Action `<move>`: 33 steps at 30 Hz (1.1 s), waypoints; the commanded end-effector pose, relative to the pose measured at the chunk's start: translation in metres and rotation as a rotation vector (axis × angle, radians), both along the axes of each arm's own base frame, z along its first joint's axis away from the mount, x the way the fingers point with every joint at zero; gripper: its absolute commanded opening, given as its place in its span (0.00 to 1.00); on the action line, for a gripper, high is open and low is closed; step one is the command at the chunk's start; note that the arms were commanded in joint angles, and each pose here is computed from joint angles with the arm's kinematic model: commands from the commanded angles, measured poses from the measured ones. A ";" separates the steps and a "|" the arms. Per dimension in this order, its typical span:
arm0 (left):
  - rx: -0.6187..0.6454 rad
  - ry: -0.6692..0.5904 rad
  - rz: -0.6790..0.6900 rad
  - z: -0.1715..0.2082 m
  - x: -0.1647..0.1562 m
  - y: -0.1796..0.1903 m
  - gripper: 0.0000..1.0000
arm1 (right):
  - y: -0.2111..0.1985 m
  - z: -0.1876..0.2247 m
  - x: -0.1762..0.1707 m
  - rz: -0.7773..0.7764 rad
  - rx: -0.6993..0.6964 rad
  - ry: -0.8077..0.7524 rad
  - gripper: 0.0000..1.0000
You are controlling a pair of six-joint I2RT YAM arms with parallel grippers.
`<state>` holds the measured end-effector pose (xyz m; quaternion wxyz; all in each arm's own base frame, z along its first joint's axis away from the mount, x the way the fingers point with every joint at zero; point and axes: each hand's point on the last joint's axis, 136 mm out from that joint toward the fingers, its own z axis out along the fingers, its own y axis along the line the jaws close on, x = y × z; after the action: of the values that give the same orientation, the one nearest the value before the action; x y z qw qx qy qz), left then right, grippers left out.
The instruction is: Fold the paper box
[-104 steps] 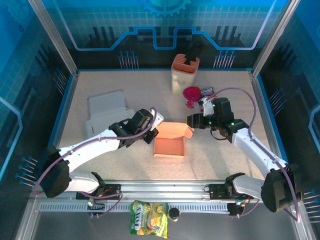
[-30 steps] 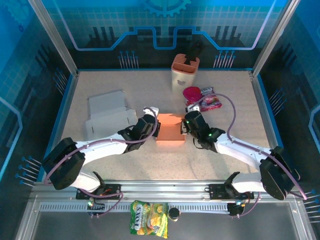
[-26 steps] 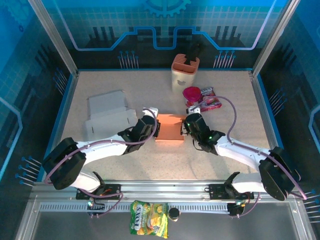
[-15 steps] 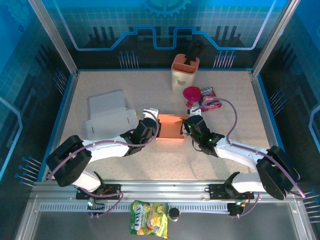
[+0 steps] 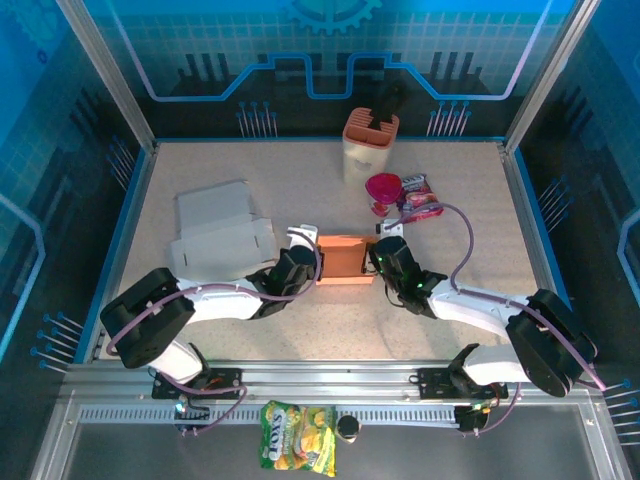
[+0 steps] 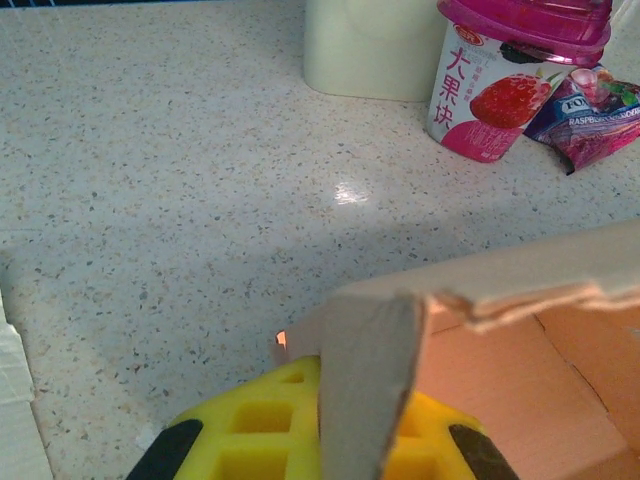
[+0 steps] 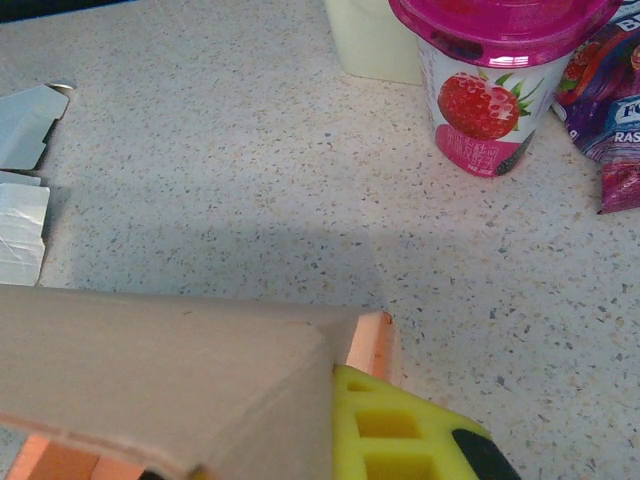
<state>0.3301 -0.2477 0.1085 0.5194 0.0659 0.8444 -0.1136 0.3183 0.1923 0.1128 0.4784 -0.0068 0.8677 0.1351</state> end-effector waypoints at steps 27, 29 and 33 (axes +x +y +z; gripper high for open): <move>-0.009 -0.009 0.059 -0.029 -0.020 -0.011 0.00 | 0.000 0.017 -0.046 0.068 -0.003 0.168 0.47; -0.004 -0.011 0.063 -0.029 -0.020 -0.009 0.00 | -0.002 0.018 -0.058 0.075 0.034 0.212 0.54; -0.004 -0.012 0.063 -0.031 -0.022 -0.009 0.00 | -0.012 0.018 -0.085 0.062 0.128 0.293 0.66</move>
<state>0.3168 -0.2627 0.0953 0.5422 0.0223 0.8315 -0.1184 0.2606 0.1851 0.1404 0.3972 -0.0050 0.8992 0.1835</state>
